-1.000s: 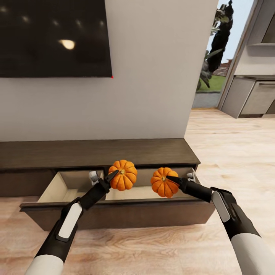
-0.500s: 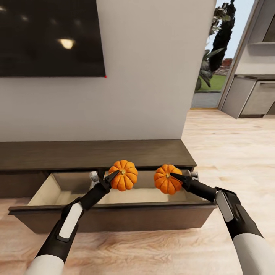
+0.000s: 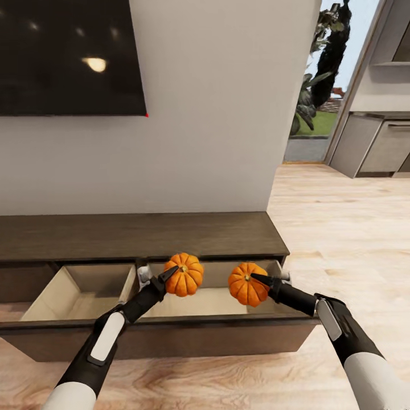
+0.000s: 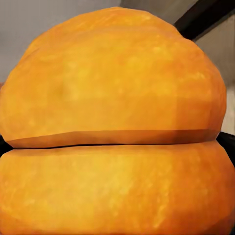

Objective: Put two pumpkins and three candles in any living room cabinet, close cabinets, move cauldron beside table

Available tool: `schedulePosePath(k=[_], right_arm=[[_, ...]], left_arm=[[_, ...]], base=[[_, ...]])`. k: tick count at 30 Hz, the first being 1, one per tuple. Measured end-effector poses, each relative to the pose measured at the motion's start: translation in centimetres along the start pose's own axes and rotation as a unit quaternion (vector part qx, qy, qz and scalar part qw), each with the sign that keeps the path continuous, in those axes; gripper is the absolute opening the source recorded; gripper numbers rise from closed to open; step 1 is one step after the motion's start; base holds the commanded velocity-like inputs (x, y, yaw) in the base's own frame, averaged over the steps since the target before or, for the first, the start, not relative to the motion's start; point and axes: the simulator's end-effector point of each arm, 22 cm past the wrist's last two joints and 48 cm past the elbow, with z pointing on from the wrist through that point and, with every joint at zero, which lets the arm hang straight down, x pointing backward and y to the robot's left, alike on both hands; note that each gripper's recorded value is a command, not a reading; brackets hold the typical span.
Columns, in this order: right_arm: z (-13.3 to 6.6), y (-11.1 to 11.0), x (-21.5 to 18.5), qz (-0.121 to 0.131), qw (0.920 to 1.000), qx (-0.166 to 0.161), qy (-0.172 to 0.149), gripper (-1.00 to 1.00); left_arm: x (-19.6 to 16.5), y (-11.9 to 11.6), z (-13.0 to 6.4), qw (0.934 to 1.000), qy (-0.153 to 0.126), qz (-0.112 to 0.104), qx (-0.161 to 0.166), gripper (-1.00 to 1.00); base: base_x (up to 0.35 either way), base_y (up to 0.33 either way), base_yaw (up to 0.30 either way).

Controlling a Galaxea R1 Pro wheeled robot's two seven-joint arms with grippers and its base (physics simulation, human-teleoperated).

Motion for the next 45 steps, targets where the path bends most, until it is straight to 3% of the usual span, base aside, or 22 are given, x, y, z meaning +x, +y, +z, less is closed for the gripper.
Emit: schedulePosePath(k=[2,5,9,17,22,31,33,38,42,45], right_arm=[[0.1,-1.1,0.4,0.001,0.9998,0.02,0.004,-1.0],[0.4,-3.3,1.7,0.009,0.9979,0.06,0.022,-1.0],[1.0,-4.9,4.2,0.015,0.9949,0.083,0.056,-1.0],[1.6,-4.4,4.6,-0.001,0.9949,0.077,0.065,-1.0],[2.2,-4.3,6.1,-0.015,0.9926,0.078,0.091,-1.0],[2.5,-4.5,7.2,-0.015,0.9912,0.081,0.104,-1.0],[2.8,-4.5,6.9,-0.038,0.9916,0.079,0.096,-1.0],[2.9,-4.7,6.8,-0.045,0.9912,0.083,0.092,-1.0],[3.7,-5.8,8.0,-0.046,0.991,0.091,0.086,-1.0],[3.8,-6.2,8.1,-0.049,0.9909,0.095,0.081,-1.0]], left_arm=[[0.2,1.9,-0.7,0.9997,-0.002,-0.016,-0.019,-1.0],[1.3,6.1,-1.9,0.9964,0.0,-0.041,-0.074,-1.0],[0.3,8.3,-3.7,0.9934,0.0,-0.037,-0.109,-1.0],[-0.1,8.3,-4.0,0.9934,0.0,-0.032,-0.11,-1.0],[0.0,8.3,-3.9,0.9934,0.002,-0.032,-0.11,-1.0],[0.5,8.7,-4.0,0.9927,0.006,-0.035,-0.115,-1.0],[0.9,9.4,-4.3,0.9915,0.009,-0.041,-0.123,-1.0],[2.1,10.4,-4.5,0.9894,0.013,-0.058,-0.132,-1.0],[2.1,10.9,-4.9,0.9887,0.015,-0.055,-0.139,-1.0],[3.7,12.5,-5.5,0.9843,0.039,-0.042,-0.167,-1.0]], base=[[0.002,0.0,0.0],[0.0,0.0,0.0],[0.0,0.0,0.0],[0.203,-0.095,0.0],[0.232,-0.024,0.0],[0.119,-0.035,0.0],[0.144,-0.021,0.0],[0.069,-0.022,0.0],[0.26,-0.108,0.0],[0.096,-0.034,0.0]])
